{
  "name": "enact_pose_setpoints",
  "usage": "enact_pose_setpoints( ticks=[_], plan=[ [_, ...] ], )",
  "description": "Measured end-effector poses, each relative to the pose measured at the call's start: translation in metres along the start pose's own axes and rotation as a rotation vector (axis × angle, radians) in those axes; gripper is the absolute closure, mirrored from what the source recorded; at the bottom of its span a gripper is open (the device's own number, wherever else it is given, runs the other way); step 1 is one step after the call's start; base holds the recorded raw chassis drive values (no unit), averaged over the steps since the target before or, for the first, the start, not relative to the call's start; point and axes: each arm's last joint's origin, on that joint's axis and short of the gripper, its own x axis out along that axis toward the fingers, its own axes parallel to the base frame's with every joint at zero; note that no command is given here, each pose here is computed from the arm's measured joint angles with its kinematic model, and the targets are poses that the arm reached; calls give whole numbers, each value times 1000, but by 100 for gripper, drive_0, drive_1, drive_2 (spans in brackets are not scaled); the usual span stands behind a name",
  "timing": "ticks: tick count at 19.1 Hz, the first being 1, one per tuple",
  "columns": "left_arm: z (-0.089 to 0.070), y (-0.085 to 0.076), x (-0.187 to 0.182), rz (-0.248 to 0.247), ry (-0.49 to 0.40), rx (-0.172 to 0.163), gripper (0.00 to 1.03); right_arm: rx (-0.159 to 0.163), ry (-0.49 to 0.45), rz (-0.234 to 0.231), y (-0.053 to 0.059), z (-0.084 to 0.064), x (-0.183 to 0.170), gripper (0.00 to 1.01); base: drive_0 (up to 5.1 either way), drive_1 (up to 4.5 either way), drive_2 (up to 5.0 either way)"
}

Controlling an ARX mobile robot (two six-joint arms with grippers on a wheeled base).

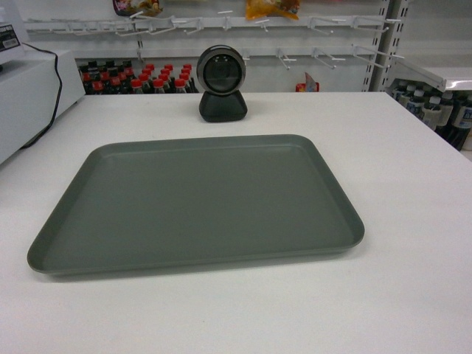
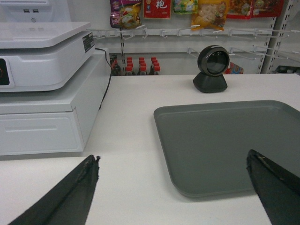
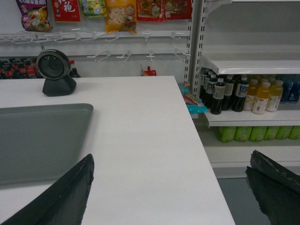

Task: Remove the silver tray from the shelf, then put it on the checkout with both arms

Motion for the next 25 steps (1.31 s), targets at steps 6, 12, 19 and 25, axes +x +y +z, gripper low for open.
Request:
enact_pose_setpoints(
  ticks=[6, 12, 19, 25],
  plan=[
    [0, 0, 0, 0, 0, 1, 5, 0, 0, 0, 0, 0, 0, 3, 0, 0, 0],
    [0, 0, 0, 0, 0, 1, 5, 0, 0, 0, 0, 0, 0, 3, 1, -36, 38],
    [0, 0, 0, 0, -2, 1, 5, 0, -1, 0, 0, 0, 0, 3, 5, -412, 421],
    [0, 0, 0, 0, 1, 1, 5, 0, 2, 0, 0, 0, 0, 3, 5, -411, 422]
  ],
)
